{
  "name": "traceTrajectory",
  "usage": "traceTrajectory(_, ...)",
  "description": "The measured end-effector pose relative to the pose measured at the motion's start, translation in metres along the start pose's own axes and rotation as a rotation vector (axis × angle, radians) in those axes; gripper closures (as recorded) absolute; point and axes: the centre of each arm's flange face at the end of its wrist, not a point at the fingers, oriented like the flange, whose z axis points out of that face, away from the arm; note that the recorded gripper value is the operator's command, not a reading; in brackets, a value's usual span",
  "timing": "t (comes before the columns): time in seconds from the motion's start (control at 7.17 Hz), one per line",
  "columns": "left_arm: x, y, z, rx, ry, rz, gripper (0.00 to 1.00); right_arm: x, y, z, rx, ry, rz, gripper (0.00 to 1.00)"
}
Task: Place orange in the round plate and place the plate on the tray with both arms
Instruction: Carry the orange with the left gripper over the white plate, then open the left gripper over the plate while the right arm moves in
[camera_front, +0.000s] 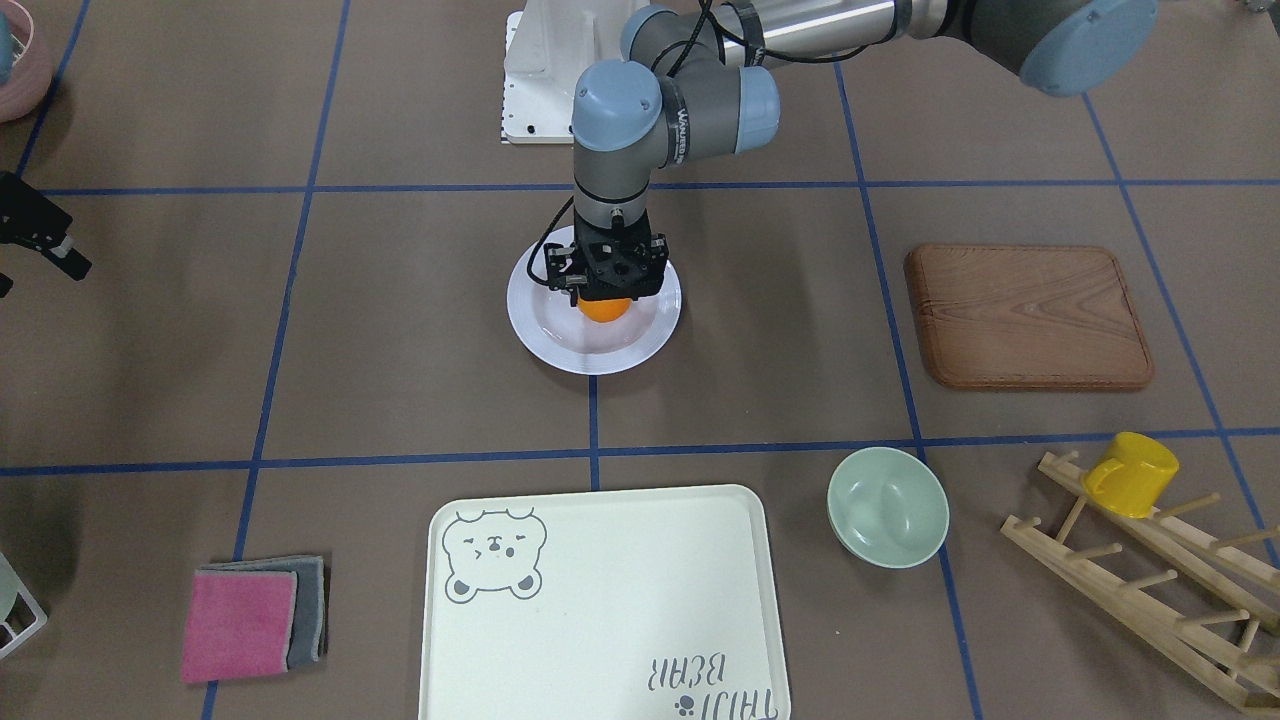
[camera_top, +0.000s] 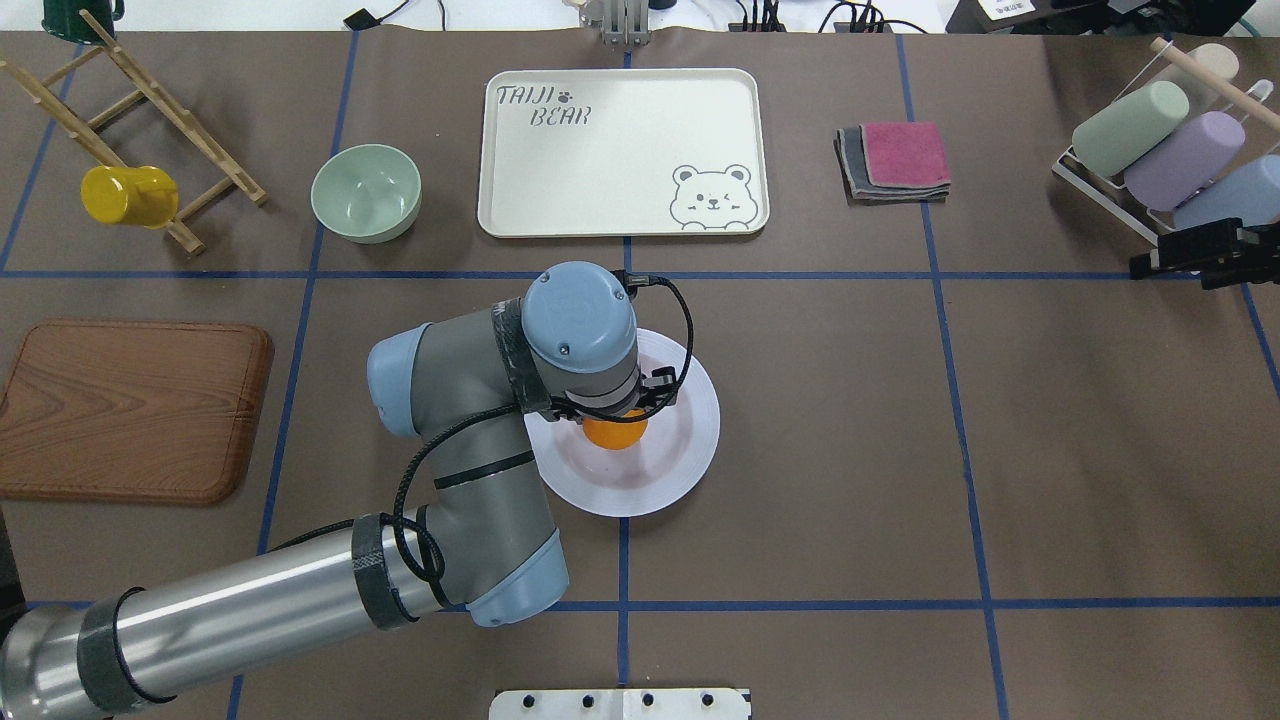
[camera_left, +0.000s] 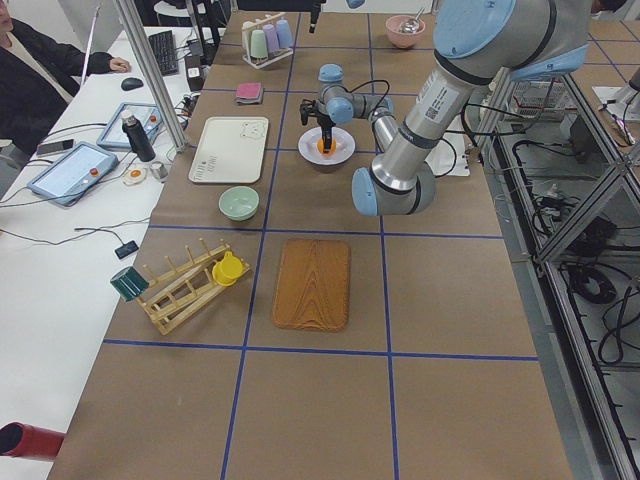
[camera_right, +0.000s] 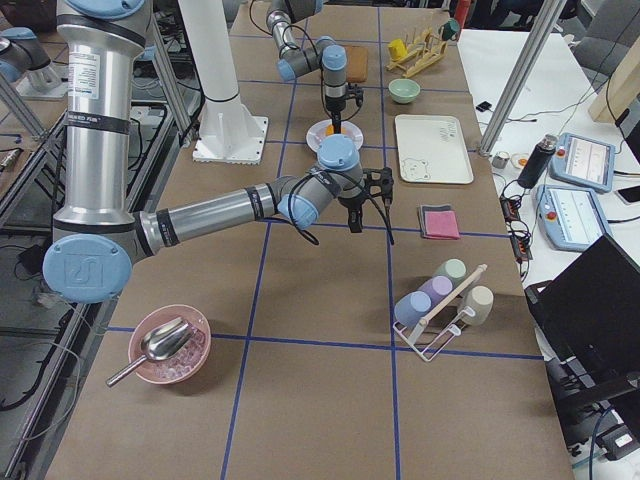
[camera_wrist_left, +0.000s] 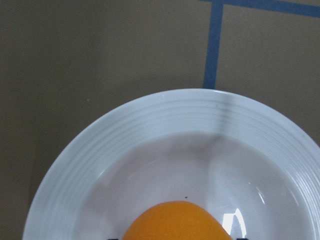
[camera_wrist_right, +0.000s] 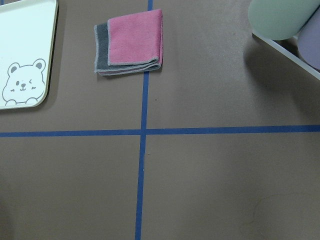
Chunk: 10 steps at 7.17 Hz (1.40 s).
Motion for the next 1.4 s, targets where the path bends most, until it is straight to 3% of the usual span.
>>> traceTrajectory(0.56, -0.019, -0.019, -0.021, 0.055, 0.016, 0.042, 0.01, -0.022, 0.004, 0.012, 0.032, -0.027, 0.027, 0.0)
traceTrajectory(0.98, -0.17, -0.073, -0.087, 0.035, -0.056, 0.26, 0.01, -0.121, 0.027, 0.053, 0.085, -0.076, 0.214, 0.0)
traceTrajectory(1.4, -0.38, -0.132, -0.158, -0.009, -0.121, 0.46, 0.01, -0.231, 0.111, 0.096, 0.214, -0.168, 0.447, 0.0)
